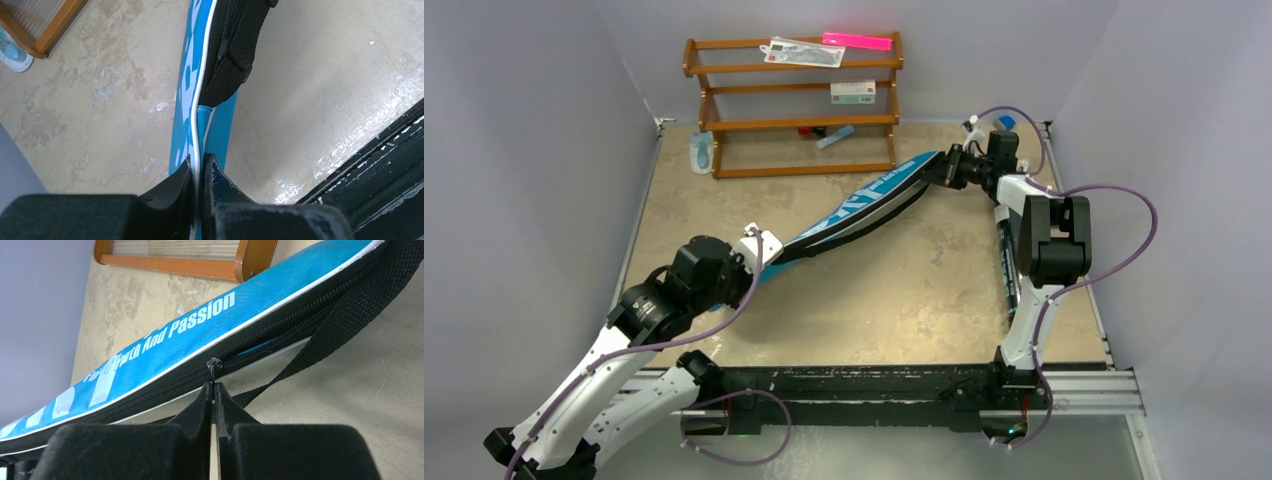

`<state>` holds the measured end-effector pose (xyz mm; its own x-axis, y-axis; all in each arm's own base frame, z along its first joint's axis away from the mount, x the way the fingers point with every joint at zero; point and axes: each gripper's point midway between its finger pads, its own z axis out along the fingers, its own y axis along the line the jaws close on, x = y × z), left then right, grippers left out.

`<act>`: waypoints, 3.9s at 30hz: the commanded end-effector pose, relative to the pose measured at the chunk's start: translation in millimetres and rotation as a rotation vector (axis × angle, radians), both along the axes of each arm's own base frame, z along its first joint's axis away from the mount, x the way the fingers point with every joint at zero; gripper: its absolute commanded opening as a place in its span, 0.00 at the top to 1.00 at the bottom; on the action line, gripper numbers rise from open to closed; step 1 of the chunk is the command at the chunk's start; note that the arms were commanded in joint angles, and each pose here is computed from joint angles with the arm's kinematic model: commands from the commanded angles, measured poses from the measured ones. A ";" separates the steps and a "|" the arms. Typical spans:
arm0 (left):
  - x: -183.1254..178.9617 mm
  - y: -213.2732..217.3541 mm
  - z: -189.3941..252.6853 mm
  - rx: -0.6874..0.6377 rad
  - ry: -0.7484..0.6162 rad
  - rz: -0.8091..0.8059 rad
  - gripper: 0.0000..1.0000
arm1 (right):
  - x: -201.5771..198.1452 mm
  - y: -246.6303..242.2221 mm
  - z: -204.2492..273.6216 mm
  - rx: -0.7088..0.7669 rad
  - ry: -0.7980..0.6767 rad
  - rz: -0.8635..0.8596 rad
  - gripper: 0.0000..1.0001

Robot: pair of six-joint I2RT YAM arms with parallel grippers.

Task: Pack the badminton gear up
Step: Zip the racket bag at the center of the board, then place the racket bag at the center of the board, then reset both arms

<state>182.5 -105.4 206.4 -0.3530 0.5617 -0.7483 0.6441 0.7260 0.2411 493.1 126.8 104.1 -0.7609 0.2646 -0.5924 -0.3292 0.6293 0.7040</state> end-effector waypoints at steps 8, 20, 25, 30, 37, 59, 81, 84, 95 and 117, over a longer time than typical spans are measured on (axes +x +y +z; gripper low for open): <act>5.5 3.8 25.4 -0.038 -0.061 0.044 1.00 | 4.3 -6.3 29.3 -0.008 -0.074 -0.008 1.00; 4.6 13.3 26.7 -0.027 -0.059 0.096 1.00 | 21.5 -31.0 13.3 -0.072 -0.014 -0.167 1.00; 5.0 28.1 29.5 -0.011 -0.093 0.164 1.00 | 35.0 -50.7 2.0 -0.051 0.029 -0.252 1.00; 2.5 36.6 28.6 -0.007 -0.113 0.192 1.00 | 46.0 -69.0 -8.4 -0.053 0.046 -0.320 1.00; -9.0 36.5 11.0 0.019 -0.061 0.146 1.00 | 60.1 -79.9 -26.3 -0.082 0.094 -0.387 1.00; 21.3 -63.8 -76.6 0.068 0.266 -0.239 1.00 | 39.4 -119.9 25.2 -0.039 -0.056 -0.542 0.40; 67.9 -111.6 6.0 -0.454 -0.005 -0.007 0.00 | -19.0 -163.3 108.1 -0.280 -0.284 -0.766 0.01; 75.0 -109.2 4.8 -0.497 -0.043 0.041 0.00 | -25.3 -187.1 95.9 -0.390 -0.205 -0.858 0.01; 99.4 -87.1 18.7 -0.717 -0.223 0.209 0.00 | -95.6 -183.0 101.8 -0.557 -0.431 -0.790 0.01; 156.6 24.6 -28.4 -0.467 -0.538 0.585 0.00 | -137.7 -131.0 72.7 -0.516 -0.600 -0.517 0.01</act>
